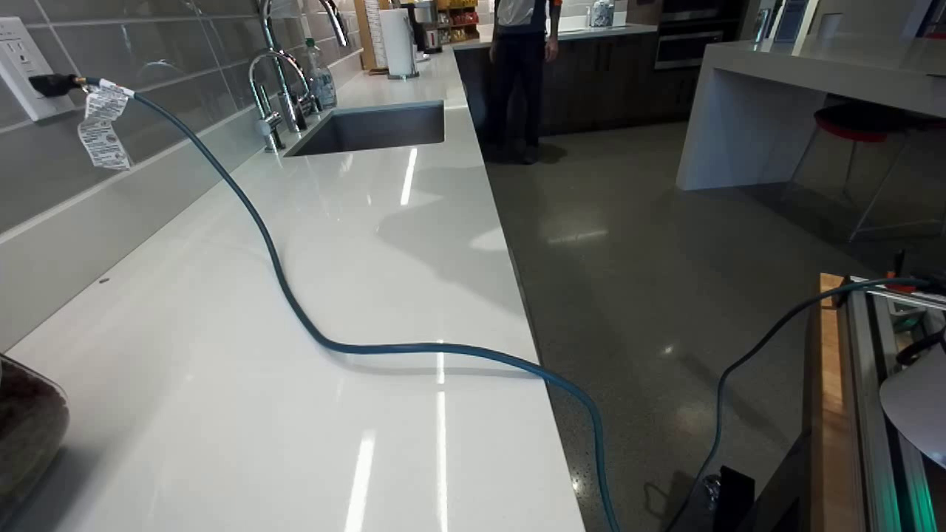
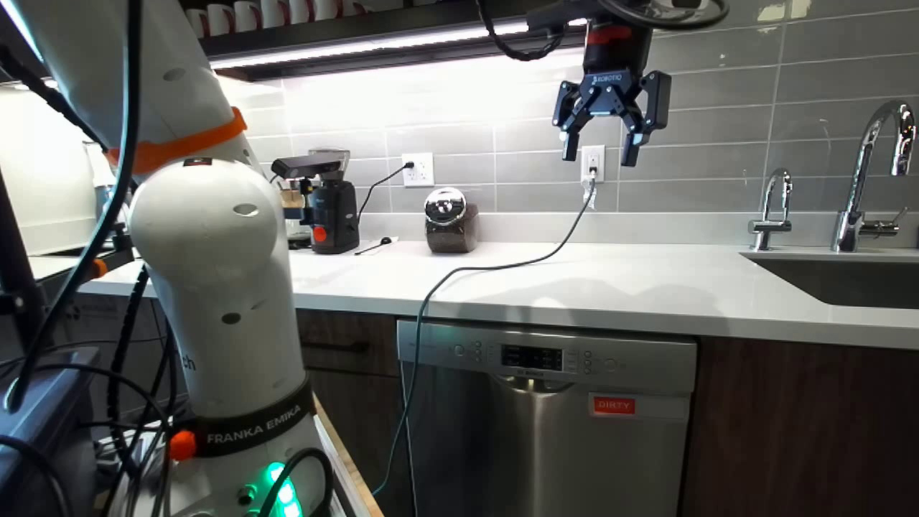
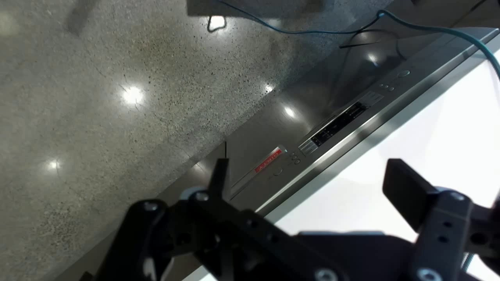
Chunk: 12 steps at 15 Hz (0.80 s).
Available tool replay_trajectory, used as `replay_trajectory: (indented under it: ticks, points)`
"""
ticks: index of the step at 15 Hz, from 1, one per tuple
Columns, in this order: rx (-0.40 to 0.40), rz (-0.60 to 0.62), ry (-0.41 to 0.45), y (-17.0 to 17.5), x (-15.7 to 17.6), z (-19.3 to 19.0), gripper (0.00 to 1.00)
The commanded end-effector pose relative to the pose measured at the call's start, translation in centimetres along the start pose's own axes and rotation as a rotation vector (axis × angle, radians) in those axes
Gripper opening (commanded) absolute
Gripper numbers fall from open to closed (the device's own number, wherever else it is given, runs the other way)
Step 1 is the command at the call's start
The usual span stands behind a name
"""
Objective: Press a button on the right side of the oven
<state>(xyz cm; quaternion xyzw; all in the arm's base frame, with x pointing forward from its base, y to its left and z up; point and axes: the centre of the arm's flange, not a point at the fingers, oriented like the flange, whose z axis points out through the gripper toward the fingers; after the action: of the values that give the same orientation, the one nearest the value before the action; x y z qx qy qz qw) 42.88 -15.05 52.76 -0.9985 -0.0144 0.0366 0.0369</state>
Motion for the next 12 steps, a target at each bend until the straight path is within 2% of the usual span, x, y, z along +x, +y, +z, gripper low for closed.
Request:
replay_trajectory:
  ticks: [1, 7, 12]
  points:
    - [-0.018, -0.19, 0.042, -1.6, 1.3, 4.5, 1.0]
    - [-0.029, -0.449, 0.095, -4.6, 3.6, 10.9, 1.0]
    - [0.001, -0.569, 0.099, -5.5, 4.2, 14.3, 1.0]
